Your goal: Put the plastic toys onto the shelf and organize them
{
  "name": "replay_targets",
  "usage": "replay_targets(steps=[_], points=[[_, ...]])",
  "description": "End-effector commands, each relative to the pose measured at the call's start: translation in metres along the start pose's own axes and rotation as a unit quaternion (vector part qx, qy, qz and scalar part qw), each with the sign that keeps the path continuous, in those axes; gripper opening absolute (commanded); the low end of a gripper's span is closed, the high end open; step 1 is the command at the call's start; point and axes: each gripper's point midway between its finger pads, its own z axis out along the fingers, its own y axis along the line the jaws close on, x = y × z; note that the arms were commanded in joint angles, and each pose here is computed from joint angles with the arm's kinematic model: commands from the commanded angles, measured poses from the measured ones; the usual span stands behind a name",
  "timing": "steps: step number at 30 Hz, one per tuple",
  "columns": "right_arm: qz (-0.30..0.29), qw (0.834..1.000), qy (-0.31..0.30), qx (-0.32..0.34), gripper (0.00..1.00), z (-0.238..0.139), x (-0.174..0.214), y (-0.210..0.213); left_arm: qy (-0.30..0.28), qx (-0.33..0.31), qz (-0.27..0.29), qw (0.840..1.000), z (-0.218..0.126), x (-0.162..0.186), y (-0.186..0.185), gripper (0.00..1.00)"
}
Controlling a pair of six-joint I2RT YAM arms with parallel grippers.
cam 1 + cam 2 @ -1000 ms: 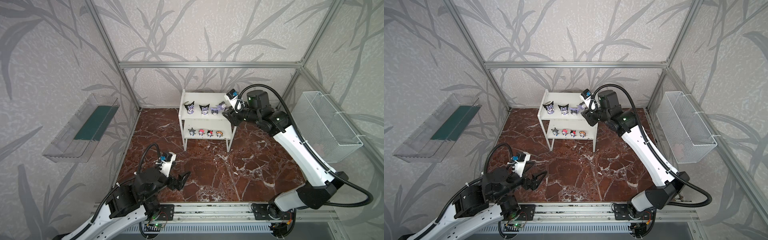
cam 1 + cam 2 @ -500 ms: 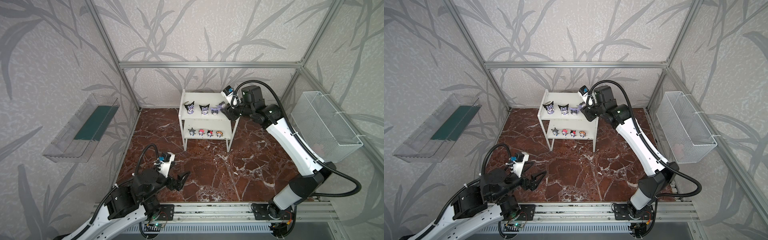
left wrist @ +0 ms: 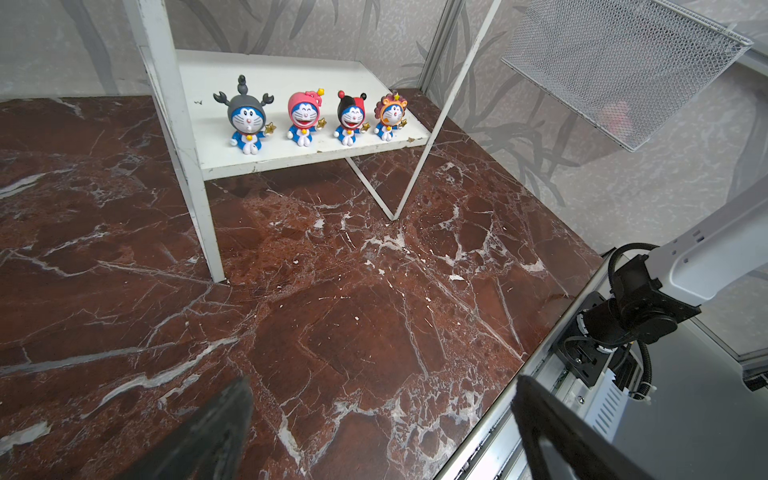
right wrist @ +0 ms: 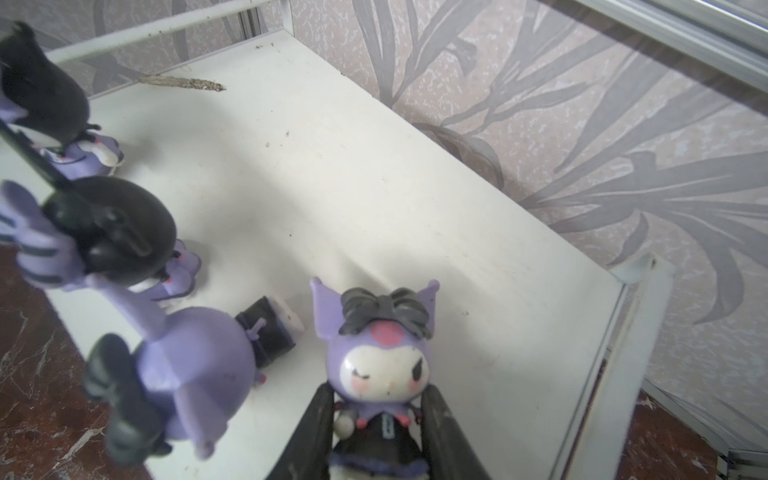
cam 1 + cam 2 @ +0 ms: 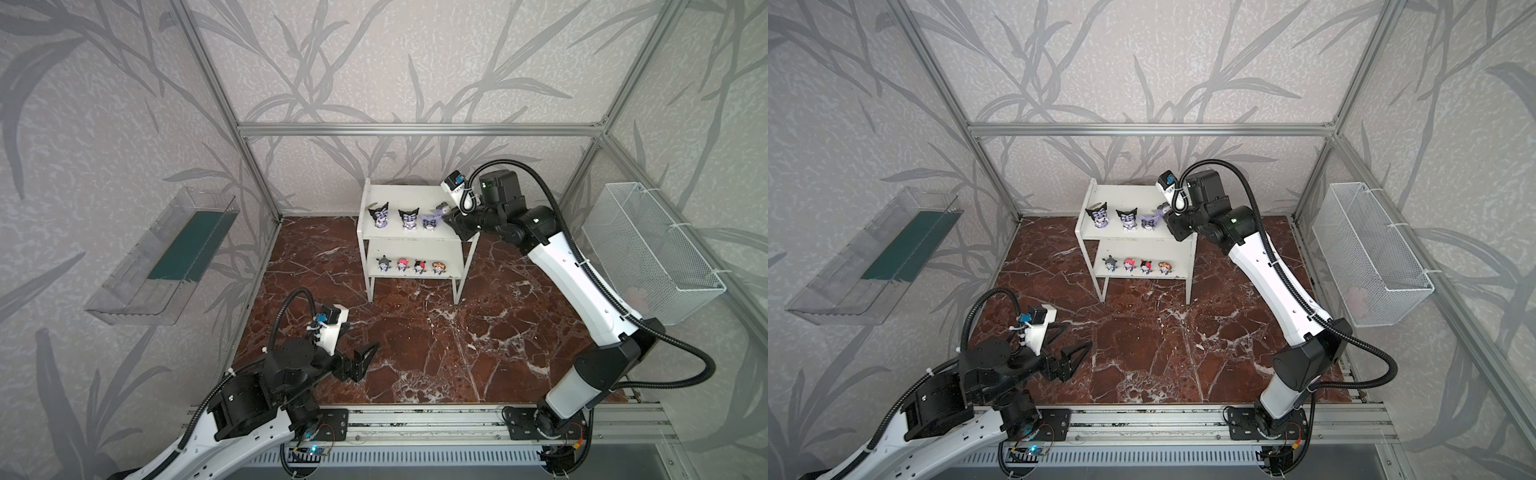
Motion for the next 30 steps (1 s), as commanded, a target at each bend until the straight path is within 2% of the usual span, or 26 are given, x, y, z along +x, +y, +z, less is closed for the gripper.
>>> replay_targets(steps=[1,9,18,24,30], points=[[0.002,1.0,-0.009,0.018,0.26,-0.009,-0.006,-0.008,-0.007,-0.004,0.002,1.0,0.0,-0.001,0.002,0.99],[0.005,0.999,-0.034,0.029,0.19,-0.019,-0.014,-0.011,-0.01,0.0,0.006,1.0,-0.001,-0.003,0.0,0.99],[-0.012,0.991,-0.11,0.072,0.17,-0.065,-0.036,-0.02,-0.022,-0.016,0.017,0.999,0.0,-0.02,0.0,1.0],[-0.059,0.978,-0.192,0.064,0.15,-0.104,-0.028,0.008,-0.032,0.006,0.026,0.999,0.014,-0.053,-0.022,0.99],[-0.115,0.961,-0.248,0.041,0.15,-0.136,0.003,0.05,-0.059,0.057,0.026,0.996,0.028,-0.093,-0.056,0.99]])
